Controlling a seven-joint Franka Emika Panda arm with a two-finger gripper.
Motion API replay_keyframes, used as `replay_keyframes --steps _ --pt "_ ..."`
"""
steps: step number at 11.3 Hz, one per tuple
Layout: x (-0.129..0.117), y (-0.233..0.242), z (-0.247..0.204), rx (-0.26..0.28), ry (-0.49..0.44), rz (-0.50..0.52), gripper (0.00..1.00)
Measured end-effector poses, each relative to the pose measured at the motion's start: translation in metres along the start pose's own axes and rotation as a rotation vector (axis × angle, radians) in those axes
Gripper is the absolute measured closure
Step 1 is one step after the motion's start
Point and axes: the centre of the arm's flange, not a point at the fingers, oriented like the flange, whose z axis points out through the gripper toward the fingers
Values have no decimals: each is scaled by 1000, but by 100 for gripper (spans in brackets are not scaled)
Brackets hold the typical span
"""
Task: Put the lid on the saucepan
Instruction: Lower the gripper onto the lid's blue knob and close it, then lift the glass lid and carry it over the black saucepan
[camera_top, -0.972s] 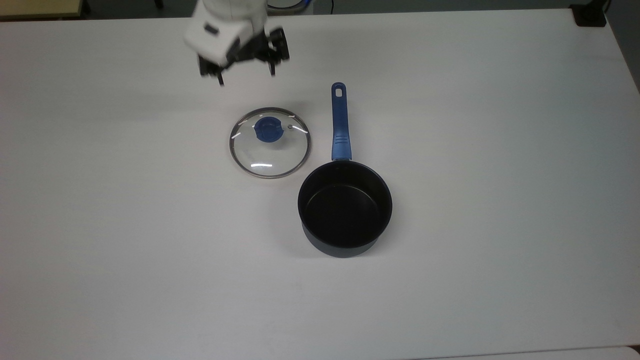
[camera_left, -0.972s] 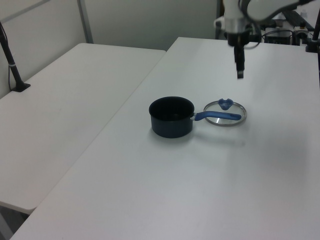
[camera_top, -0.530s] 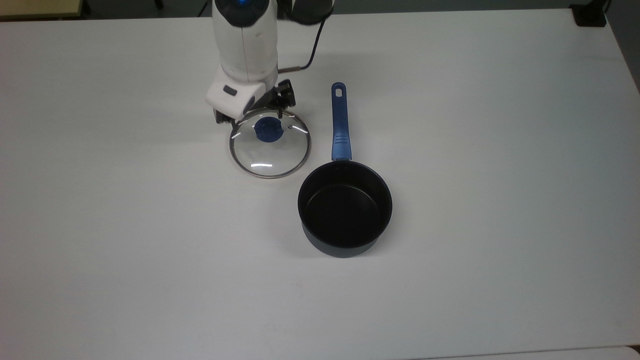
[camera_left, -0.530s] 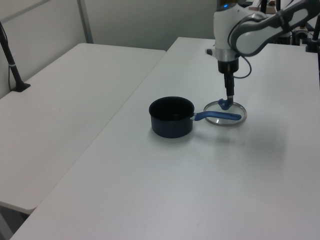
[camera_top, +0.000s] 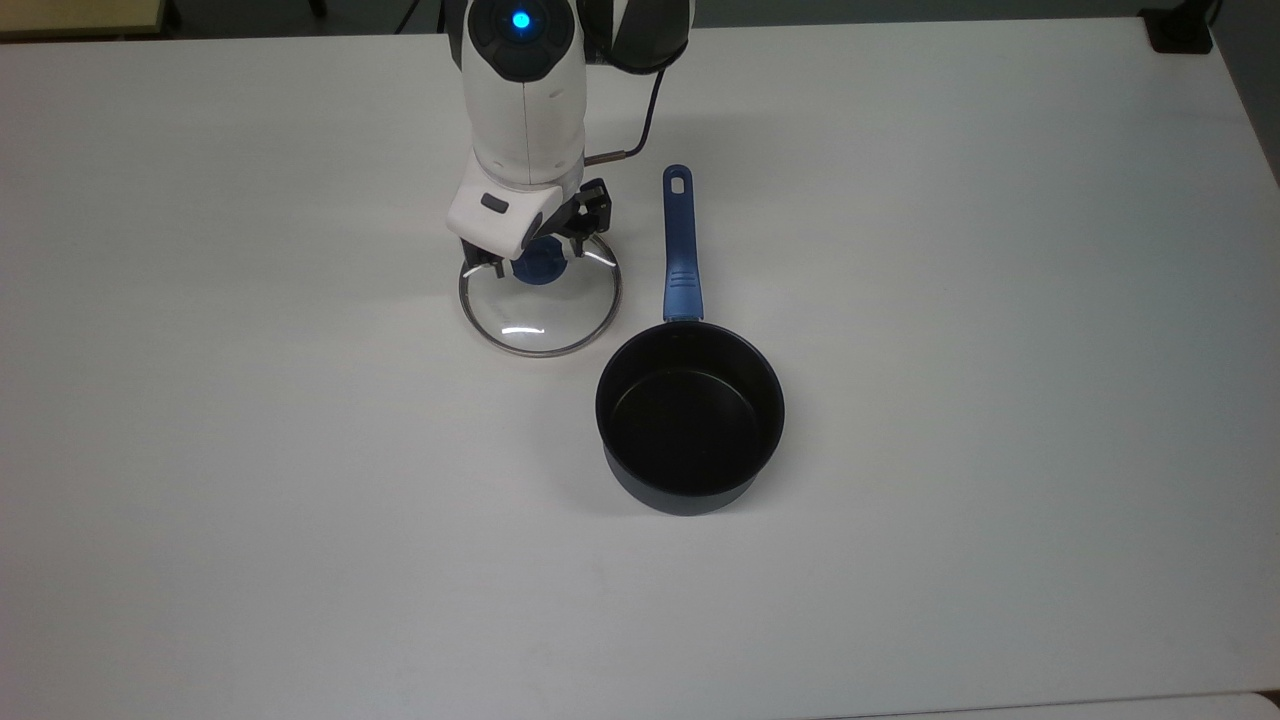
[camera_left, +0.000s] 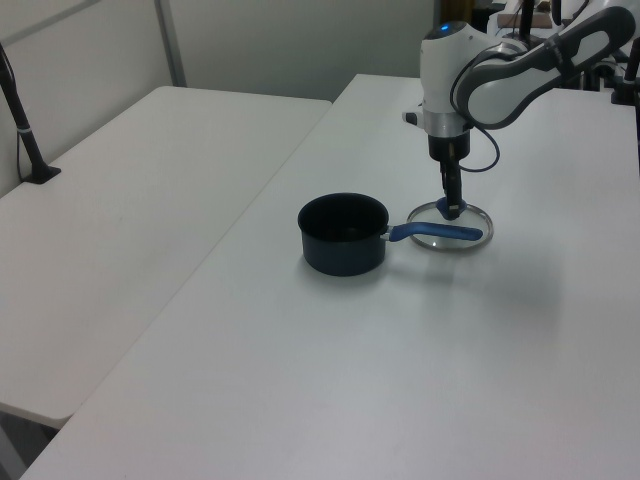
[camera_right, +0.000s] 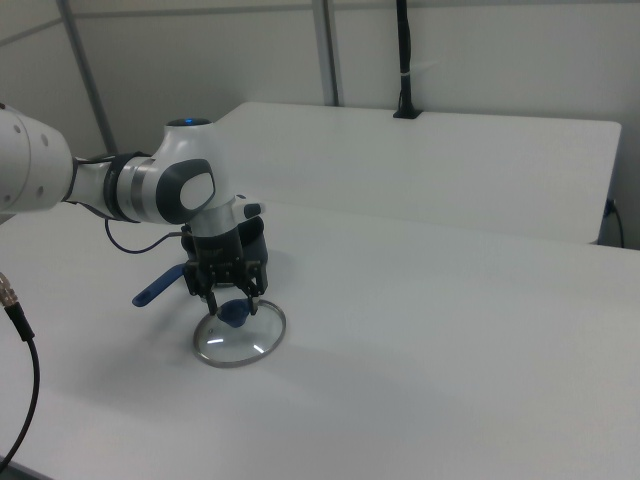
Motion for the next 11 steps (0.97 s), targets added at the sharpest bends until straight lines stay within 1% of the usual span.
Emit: replay_keyframes --steps 2,3,4,5,6,8,9,11 --pt "0 0 2 1 -3 0 28" --pt "0 0 3 2 -5 -1 33" --pt "0 0 4 2 -7 -1 35" --pt "1 -1 5 2 -8 -1 35" --pt "1 -1 5 2 -7 -1 38" --pt "1 2 1 0 -1 3 39" --pt "4 9 -11 -8 23 12 39" --pt "14 29 -63 -28 75 40 39"
